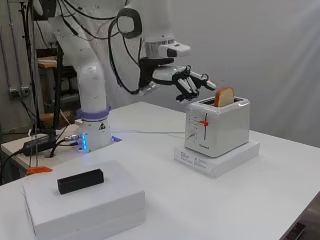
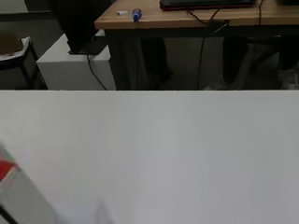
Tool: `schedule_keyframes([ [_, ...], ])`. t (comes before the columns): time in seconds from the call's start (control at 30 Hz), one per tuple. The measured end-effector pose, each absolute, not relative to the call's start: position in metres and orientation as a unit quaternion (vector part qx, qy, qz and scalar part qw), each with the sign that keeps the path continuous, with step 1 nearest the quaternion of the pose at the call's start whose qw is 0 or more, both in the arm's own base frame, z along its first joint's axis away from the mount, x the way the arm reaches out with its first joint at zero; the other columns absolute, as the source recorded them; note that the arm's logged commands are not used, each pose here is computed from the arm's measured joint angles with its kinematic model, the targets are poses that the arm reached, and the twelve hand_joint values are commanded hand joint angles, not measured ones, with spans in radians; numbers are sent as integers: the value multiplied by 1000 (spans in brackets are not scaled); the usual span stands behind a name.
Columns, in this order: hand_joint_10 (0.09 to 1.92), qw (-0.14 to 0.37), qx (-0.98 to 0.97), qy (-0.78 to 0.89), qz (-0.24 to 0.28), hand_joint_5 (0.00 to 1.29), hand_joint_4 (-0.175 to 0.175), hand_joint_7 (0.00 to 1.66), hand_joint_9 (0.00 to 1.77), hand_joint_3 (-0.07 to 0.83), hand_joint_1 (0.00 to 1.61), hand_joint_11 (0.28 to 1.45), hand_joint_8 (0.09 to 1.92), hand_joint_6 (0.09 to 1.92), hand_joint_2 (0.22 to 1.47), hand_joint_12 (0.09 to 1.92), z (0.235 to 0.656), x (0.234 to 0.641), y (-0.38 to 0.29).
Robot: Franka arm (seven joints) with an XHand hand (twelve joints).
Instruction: Teleoperate dual arm-hand system to toast a bread
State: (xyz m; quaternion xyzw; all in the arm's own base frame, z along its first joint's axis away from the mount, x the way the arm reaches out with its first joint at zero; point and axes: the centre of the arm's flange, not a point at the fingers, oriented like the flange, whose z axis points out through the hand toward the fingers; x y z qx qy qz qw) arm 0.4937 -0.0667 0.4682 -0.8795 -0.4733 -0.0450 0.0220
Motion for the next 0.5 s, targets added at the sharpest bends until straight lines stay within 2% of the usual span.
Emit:
schedule_keyframes([
  [0.17,1785,99,-856,-506,-23,269,-126,986,1160,1,252,736,1528,87,1138,1918,395,510,-37],
  [0.27,1863,128,-846,-517,-6,273,-128,1064,1248,0,248,865,1634,87,1135,1920,358,513,-22],
  [0.43,1919,141,-852,-504,-3,250,-140,1099,1343,-2,249,1002,1877,87,1120,1920,343,512,-35],
  [0.5,1920,145,-853,-501,-1,253,-149,1143,1413,-3,242,1069,1920,87,1110,1920,336,513,-40],
])
